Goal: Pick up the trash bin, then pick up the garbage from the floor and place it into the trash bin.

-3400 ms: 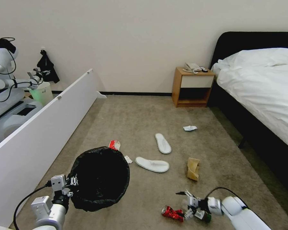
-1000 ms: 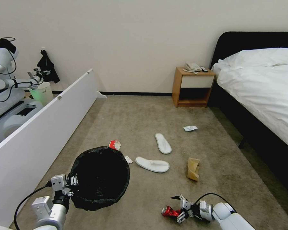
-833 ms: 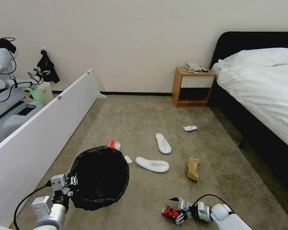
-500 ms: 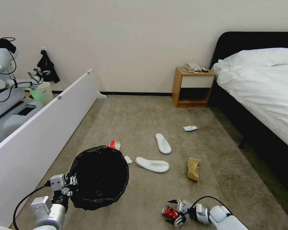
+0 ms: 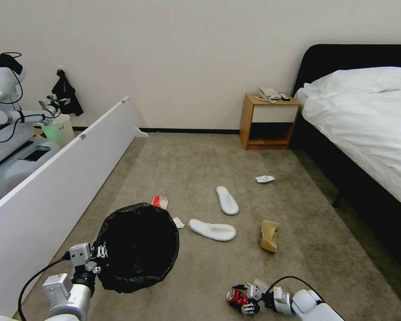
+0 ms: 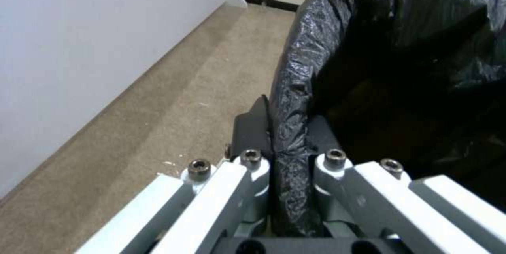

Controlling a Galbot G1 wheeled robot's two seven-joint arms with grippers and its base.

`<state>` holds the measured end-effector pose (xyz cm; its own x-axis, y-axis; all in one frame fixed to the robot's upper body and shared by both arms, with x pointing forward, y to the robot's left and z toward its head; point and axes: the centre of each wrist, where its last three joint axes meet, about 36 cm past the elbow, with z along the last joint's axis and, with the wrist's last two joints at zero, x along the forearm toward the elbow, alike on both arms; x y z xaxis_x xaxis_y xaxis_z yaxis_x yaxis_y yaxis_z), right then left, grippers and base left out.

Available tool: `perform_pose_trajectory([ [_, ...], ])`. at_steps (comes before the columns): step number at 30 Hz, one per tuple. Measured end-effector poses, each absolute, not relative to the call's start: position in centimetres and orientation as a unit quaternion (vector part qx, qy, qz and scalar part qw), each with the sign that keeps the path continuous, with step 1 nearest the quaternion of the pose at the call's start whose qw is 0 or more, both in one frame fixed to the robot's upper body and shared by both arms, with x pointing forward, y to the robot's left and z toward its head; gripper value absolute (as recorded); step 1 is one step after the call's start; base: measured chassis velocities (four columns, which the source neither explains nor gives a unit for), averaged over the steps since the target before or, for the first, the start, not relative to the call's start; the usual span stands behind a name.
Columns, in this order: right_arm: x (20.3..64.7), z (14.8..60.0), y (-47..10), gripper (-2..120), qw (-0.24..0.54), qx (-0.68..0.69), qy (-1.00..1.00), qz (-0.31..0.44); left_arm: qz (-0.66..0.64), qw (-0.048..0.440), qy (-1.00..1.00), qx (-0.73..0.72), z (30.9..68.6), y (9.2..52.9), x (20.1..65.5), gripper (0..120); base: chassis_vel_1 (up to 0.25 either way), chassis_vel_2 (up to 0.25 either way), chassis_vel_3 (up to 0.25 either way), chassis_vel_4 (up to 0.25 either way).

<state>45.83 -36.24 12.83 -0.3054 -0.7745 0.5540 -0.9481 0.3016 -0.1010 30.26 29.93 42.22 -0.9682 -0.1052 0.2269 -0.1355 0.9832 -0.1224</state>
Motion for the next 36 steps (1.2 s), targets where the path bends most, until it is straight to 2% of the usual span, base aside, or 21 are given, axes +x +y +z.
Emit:
perform_pose_trajectory([
  [3,45.8,12.8,-36.3,42,0.205,0.551,-0.781,0.211,0.068,0.111,-0.99,0.061,42.2,29.9,30.3,5,0.0,0.0,0.0,0.0],
  [14,46.9,13.6,-35.8,42,0.186,0.545,-0.79,0.208,0.068,0.109,-0.99,0.061,42.2,29.9,30.4,5,0.0,0.0,0.0,0.0],
  [18,48.0,14.7,-35.5,42,0.154,0.531,-0.81,0.197,0.067,0.109,-0.99,0.062,42.2,29.9,30.4,5,0.0,0.0,0.0,0.0],
  [20,49.2,16.4,-35.5,42,0.114,0.513,-0.829,0.19,0.067,0.11,-0.99,0.063,42.2,30.0,30.3,5,0.0,0.0,0.0,0.0],
  [25,49.9,17.8,-35.6,42,0.09,0.504,-0.839,0.186,0.067,0.11,-0.99,0.063,42.3,30.1,30.3,5,0.0,0.0,0.0,0.0],
  [31,51.9,21.7,-36.1,42,0.033,0.485,-0.853,0.19,0.067,0.11,-0.99,0.061,42.5,30.0,30.4,5,0.0,0.0,0.0,0.0],
  [36,54.2,28.7,-37.3,42,-0.047,0.458,-0.864,0.205,0.076,0.115,-0.989,0.055,42.6,30.2,30.4,5,0.0,0.0,0.0,0.0],
])
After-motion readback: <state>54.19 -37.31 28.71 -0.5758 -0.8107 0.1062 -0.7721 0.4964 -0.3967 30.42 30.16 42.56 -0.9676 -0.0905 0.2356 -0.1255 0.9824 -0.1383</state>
